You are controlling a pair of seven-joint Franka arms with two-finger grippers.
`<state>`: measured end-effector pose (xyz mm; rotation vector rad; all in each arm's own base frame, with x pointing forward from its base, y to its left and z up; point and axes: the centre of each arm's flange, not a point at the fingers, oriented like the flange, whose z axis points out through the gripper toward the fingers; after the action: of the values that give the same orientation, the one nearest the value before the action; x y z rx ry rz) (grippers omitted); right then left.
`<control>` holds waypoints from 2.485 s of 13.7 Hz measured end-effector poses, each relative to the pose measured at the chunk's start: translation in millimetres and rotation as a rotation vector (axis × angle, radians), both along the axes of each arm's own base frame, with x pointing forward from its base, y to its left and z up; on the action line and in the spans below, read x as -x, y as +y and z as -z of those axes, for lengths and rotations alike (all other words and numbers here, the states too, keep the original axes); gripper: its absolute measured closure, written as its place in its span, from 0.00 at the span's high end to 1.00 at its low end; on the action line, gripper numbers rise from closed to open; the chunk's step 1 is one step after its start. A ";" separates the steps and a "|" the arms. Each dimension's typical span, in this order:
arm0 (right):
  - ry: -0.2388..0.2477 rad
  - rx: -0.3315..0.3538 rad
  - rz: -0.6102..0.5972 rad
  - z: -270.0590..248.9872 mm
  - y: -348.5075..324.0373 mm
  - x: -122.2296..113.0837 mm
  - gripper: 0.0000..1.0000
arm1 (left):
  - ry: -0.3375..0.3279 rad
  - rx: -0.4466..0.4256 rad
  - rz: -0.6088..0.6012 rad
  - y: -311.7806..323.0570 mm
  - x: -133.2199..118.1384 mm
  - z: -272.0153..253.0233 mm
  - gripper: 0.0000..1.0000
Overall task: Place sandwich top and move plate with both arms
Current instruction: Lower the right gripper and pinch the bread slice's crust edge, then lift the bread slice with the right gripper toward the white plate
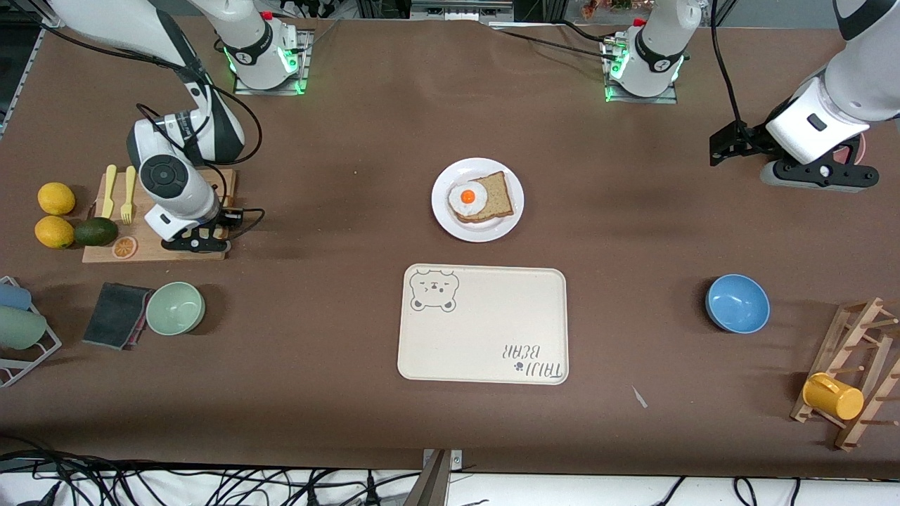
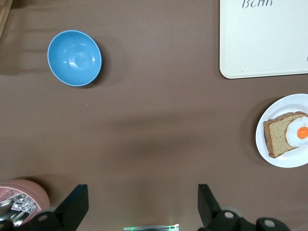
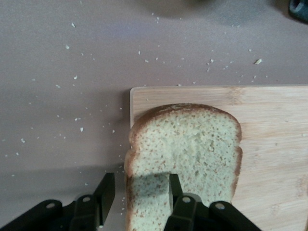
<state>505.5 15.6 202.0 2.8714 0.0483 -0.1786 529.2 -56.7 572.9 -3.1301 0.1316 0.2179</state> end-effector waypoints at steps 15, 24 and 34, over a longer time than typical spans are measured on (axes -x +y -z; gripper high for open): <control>0.009 0.000 -0.003 3.9 2.1 4.7 0.05 | 0.020 -0.002 -0.002 1.6 2.2 1.4 1.00; -0.028 -0.007 -0.029 -17.2 17.4 -2.6 0.05 | 0.022 -0.002 -0.003 1.7 2.3 1.8 1.00; -0.056 -0.096 -0.108 -151.8 179.5 -27.2 0.05 | 0.023 -0.002 -0.003 1.9 2.3 1.9 1.00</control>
<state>532.7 195.1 353.8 2.9578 0.2064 -0.0767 526.9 -54.8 571.1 -3.1266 0.1260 0.2537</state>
